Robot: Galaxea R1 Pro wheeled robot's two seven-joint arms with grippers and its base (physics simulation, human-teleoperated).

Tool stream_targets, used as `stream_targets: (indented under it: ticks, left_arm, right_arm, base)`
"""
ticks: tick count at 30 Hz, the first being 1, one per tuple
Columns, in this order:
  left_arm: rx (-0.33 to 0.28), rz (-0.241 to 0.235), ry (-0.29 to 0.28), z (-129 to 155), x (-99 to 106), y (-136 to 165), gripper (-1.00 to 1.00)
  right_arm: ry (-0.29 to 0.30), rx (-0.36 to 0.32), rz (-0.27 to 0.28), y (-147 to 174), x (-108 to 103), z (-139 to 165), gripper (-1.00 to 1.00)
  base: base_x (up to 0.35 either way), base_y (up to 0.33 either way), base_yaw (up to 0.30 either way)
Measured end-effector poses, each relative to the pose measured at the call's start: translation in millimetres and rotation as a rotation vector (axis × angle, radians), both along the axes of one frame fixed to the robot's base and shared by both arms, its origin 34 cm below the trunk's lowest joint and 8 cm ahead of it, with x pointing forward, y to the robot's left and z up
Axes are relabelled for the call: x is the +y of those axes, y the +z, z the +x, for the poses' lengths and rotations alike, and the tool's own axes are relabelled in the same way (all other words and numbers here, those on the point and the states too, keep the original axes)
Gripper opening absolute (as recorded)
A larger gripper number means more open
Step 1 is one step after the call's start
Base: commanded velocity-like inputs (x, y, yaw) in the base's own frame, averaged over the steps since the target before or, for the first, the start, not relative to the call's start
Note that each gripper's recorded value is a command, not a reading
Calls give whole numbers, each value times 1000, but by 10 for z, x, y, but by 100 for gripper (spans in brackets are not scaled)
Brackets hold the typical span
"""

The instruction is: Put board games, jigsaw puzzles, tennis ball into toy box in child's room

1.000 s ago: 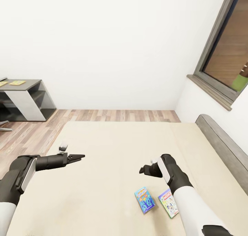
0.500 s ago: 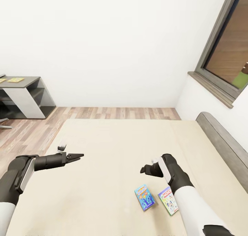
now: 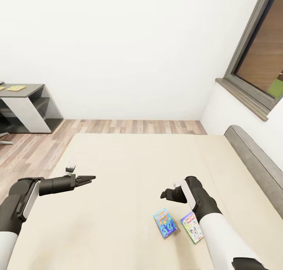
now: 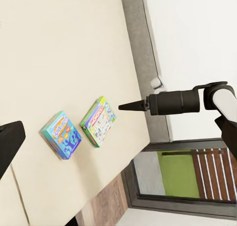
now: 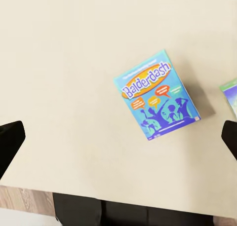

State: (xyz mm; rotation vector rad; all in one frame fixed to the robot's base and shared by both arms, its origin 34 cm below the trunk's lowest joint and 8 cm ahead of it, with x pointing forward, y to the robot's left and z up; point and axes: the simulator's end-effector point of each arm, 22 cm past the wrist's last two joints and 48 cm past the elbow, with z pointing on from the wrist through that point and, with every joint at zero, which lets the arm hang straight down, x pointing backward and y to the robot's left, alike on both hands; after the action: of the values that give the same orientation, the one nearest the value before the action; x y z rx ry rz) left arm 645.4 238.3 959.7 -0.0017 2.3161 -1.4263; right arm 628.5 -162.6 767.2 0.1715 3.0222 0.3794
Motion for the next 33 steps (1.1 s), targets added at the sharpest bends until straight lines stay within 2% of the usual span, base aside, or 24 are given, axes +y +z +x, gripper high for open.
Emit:
stream_targets:
  ticks: [22, 33]
  left_arm:
    - [37, -1, 0, -21, -9, -197, 100]
    - [55, -3, 0, -32, -10, -291, 100]
  right_arm:
    - [0, 35, -1, -185, -6, -86, 100]
    - [-3, 53, -10, -284, -78, -129, 100]
  base:
    - [0, 0, 0]
    - [0, 0, 0]
